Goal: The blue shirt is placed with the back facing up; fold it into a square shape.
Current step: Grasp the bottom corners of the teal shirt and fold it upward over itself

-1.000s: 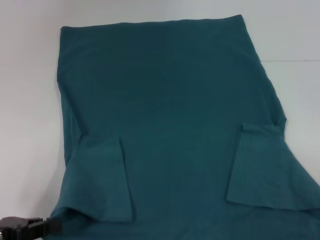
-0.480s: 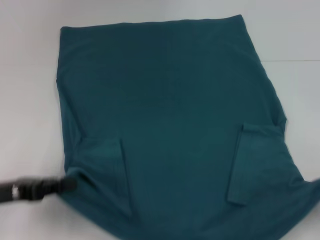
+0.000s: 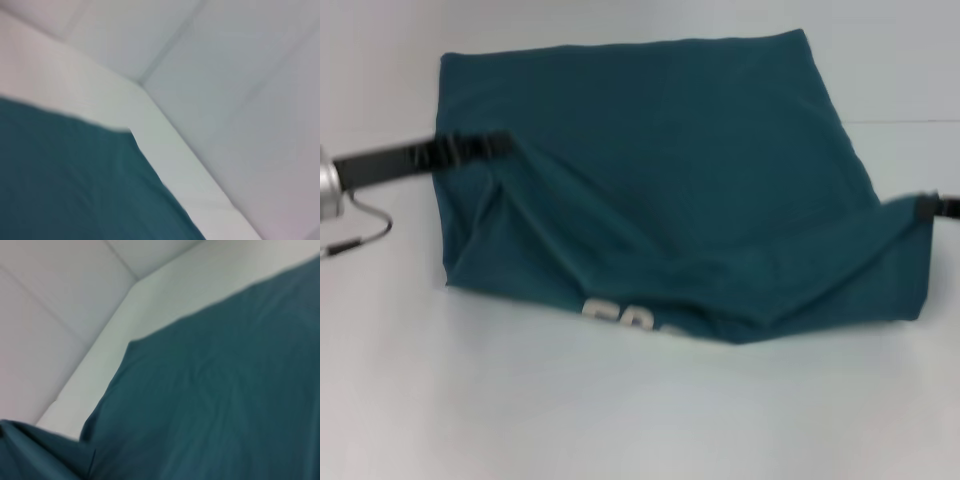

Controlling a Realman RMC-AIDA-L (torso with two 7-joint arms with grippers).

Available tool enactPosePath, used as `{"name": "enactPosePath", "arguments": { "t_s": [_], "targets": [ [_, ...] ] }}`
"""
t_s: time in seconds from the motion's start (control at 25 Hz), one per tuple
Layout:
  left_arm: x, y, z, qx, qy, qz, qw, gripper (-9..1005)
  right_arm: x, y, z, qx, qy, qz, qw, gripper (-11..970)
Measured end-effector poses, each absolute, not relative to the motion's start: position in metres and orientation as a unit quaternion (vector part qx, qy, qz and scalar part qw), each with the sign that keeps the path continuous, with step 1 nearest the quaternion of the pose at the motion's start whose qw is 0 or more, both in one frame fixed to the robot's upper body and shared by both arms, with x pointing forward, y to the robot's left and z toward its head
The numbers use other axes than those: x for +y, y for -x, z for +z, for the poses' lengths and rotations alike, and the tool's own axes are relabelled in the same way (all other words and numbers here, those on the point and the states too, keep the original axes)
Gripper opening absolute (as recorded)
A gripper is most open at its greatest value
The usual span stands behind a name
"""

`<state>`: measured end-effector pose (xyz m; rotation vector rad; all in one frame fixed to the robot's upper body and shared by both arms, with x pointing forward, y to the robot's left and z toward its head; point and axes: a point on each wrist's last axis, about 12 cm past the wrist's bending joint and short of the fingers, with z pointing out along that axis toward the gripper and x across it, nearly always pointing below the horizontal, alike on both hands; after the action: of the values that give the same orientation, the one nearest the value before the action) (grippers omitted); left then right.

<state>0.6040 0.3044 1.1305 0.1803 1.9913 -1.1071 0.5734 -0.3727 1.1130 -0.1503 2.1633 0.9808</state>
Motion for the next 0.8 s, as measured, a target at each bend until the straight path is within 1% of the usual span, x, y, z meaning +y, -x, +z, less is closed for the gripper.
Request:
{"name": "enactPosePath", "arguments": {
  "t_s": [0.28, 0.52, 0.72, 0.8],
  "targets": [
    [0.295, -0.639, 1.138, 0.772, -0.011, -0.406, 0.490, 28, -0.347, -0.626, 1.130, 0.844, 0.062, 0.318, 0.427, 77],
    [0.282, -0.656, 1.130, 0.764, 0.035, -0.371, 0.527, 29, -0.310, -0.667, 1.140, 0.852, 0.095, 0.249, 0.451, 92],
    [0.269, -0.660, 1.117, 0.772, 0.057, -0.335, 0.537, 29, -0.281, -0.686, 1.138, 0.856, 0.120, 0.191, 0.465, 105],
    [0.266, -0.661, 1.114, 0.775, 0.061, -0.327, 0.537, 29, -0.275, -0.692, 1.139, 0.855, 0.128, 0.172, 0.472, 111]
  ]
}}
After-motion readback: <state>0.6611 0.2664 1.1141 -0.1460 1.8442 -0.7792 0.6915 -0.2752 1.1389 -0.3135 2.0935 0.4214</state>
